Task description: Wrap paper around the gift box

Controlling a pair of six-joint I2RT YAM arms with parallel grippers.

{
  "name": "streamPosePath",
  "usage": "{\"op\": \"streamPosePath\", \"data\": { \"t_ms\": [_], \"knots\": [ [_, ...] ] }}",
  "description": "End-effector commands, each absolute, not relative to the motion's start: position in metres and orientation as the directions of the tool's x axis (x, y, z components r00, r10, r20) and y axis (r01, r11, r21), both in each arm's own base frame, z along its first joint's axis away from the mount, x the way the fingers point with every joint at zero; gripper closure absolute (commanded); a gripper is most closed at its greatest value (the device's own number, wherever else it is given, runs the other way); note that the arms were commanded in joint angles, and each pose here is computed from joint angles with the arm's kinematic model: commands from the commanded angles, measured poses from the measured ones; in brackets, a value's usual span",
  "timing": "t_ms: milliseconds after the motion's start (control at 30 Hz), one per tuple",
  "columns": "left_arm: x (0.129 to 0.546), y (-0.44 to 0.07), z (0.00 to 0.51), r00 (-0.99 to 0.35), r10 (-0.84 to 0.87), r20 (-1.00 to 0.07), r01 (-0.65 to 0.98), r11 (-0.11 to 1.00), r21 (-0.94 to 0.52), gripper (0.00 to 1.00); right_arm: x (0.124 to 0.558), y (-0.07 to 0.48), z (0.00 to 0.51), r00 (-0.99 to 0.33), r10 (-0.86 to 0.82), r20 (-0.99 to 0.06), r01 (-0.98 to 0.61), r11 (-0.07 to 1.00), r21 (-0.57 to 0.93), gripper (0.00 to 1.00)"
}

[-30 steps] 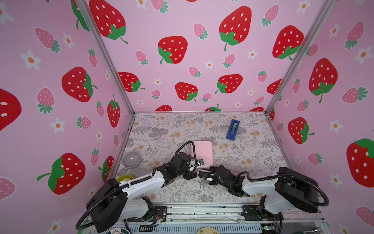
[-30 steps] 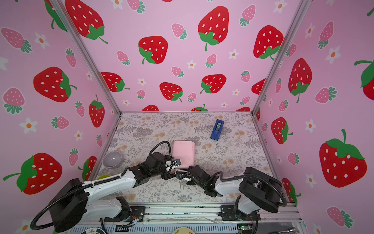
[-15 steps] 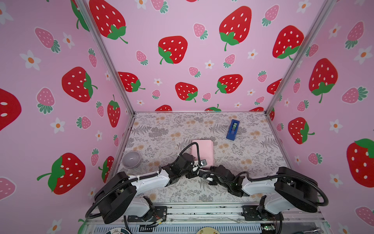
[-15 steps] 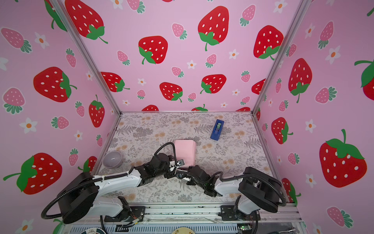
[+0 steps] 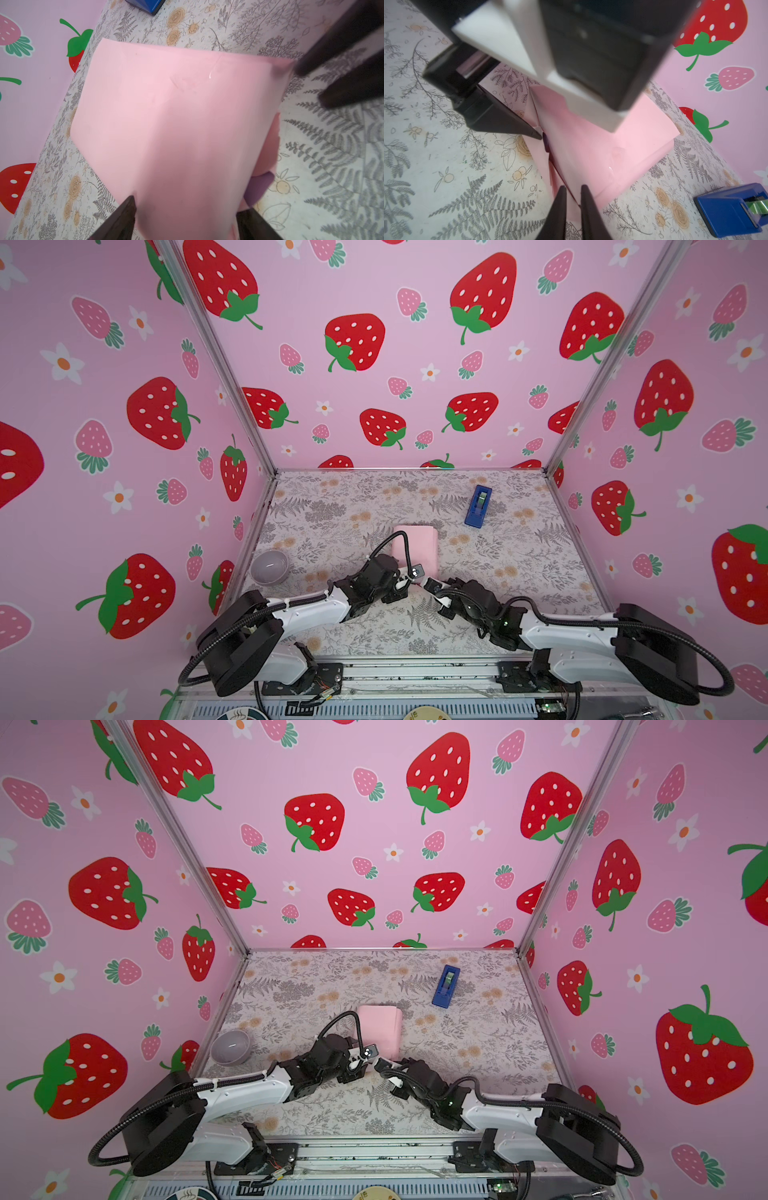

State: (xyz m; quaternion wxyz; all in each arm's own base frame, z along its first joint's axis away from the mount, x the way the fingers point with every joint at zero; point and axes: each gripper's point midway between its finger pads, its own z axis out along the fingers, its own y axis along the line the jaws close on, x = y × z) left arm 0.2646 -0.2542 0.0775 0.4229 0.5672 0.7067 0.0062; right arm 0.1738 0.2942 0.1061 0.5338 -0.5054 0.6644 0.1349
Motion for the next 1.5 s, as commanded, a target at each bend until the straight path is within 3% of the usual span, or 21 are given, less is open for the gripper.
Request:
{"op": "streamPosePath", "data": {
  "t_ms": [0,167,567,1133,1333,1467],
  "knots": [
    [0.265,-0.255,0.076,-0.006,0.820,-0.573,0.804,0.345,0.485,0.25,0.158,0.289,0.089,-0.057,-0.459,-0.886,-0.863,0.469,-0.188,0.90],
    [0.266,-0.255,0.076,-0.009,0.821,-0.570,0.802,0.347,0.486,0.25,0.140,0.305,0.077,-0.080,-0.432,-0.898,-0.926,0.365,-0.093,0.93],
    [0.264,-0.253,0.076,-0.014,0.820,-0.572,0.804,0.349,0.481,0.26,0.184,0.327,0.080,-0.113,-0.405,-0.907,-0.899,0.430,-0.080,0.99],
    [0.267,-0.254,0.074,-0.029,0.825,-0.564,0.806,0.353,0.475,0.32,0.183,0.328,0.084,-0.135,-0.403,-0.905,-0.908,0.417,-0.050,0.99],
    [0.268,-0.254,0.073,-0.031,0.828,-0.560,0.808,0.351,0.473,0.32,0.191,0.309,0.114,-0.166,-0.352,-0.921,-0.859,0.510,-0.040,0.98],
    [0.268,-0.255,0.073,-0.033,0.830,-0.557,0.810,0.349,0.472,0.32,0.213,0.282,0.149,-0.199,-0.287,-0.937,-0.771,0.636,-0.031,0.91]
  ]
}}
